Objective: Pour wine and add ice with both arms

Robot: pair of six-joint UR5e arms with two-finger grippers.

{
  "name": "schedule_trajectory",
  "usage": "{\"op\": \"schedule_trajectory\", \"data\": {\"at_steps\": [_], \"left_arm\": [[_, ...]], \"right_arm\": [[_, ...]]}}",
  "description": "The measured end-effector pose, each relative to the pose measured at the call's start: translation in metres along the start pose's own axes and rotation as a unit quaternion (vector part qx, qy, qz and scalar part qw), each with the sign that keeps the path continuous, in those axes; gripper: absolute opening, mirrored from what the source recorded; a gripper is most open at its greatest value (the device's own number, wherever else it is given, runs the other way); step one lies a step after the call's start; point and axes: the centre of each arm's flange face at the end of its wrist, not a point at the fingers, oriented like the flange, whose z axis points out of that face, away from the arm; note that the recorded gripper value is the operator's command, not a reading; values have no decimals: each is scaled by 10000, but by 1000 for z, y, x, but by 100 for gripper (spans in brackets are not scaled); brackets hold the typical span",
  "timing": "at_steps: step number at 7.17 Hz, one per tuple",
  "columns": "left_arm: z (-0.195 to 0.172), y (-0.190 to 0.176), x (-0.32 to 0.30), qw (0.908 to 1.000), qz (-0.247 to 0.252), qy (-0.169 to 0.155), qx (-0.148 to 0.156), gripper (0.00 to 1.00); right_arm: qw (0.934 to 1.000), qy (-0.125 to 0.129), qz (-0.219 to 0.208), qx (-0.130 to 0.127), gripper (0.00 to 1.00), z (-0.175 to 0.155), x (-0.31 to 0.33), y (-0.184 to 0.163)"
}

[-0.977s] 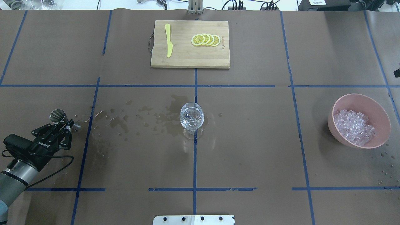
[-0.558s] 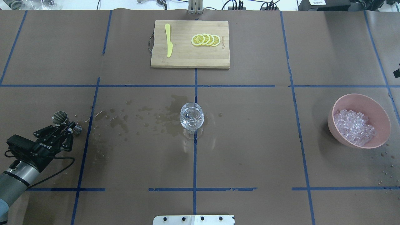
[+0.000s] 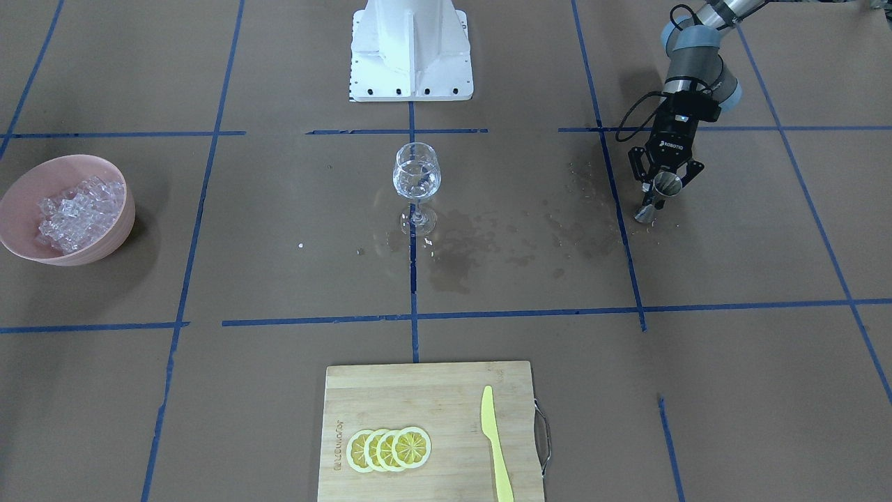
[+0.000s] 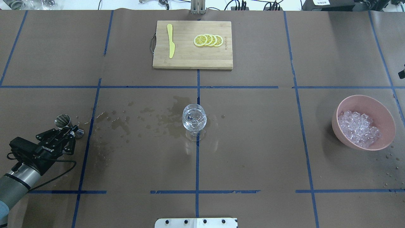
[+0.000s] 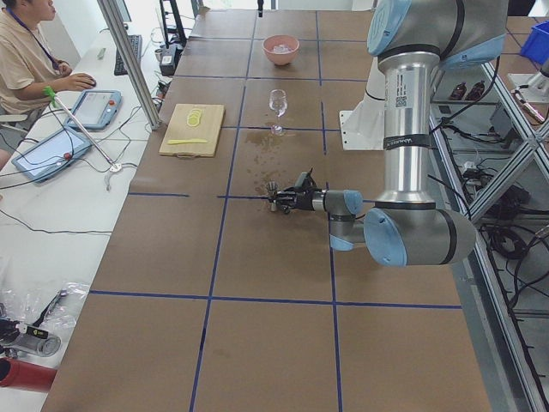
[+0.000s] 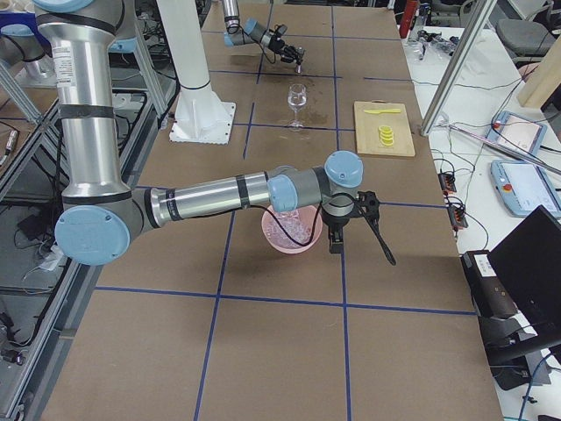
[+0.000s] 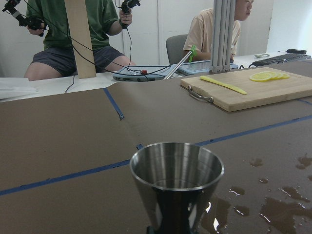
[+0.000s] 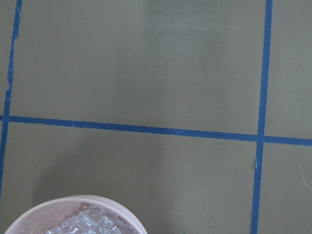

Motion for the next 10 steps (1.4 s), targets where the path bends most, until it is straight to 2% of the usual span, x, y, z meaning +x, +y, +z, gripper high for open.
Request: {"op": "schedule_trajectory", "data": {"at_steps": [2,3,7,9,10], "left_arm": [[0,0,1,10000,-13,37,-31,20],[0,1,1,10000,-16,52,-43,35],[1,0,1,10000,-19,60,-50,44],[1,0,0,10000,-14,53,-50,97],[0,-1,-1,10000,-8,50,-51,98]], "right_arm": [[10000,-4,-5,6,100,-1,-1,0],[10000,-5,-11,12,100,-1,-1,1],[10000,-8,-15,27,100,-4,-2,2],[10000,-9,-16,26,100,-4,-3,3],[10000,-10,-15,26,100,-4,-3,3]]}}
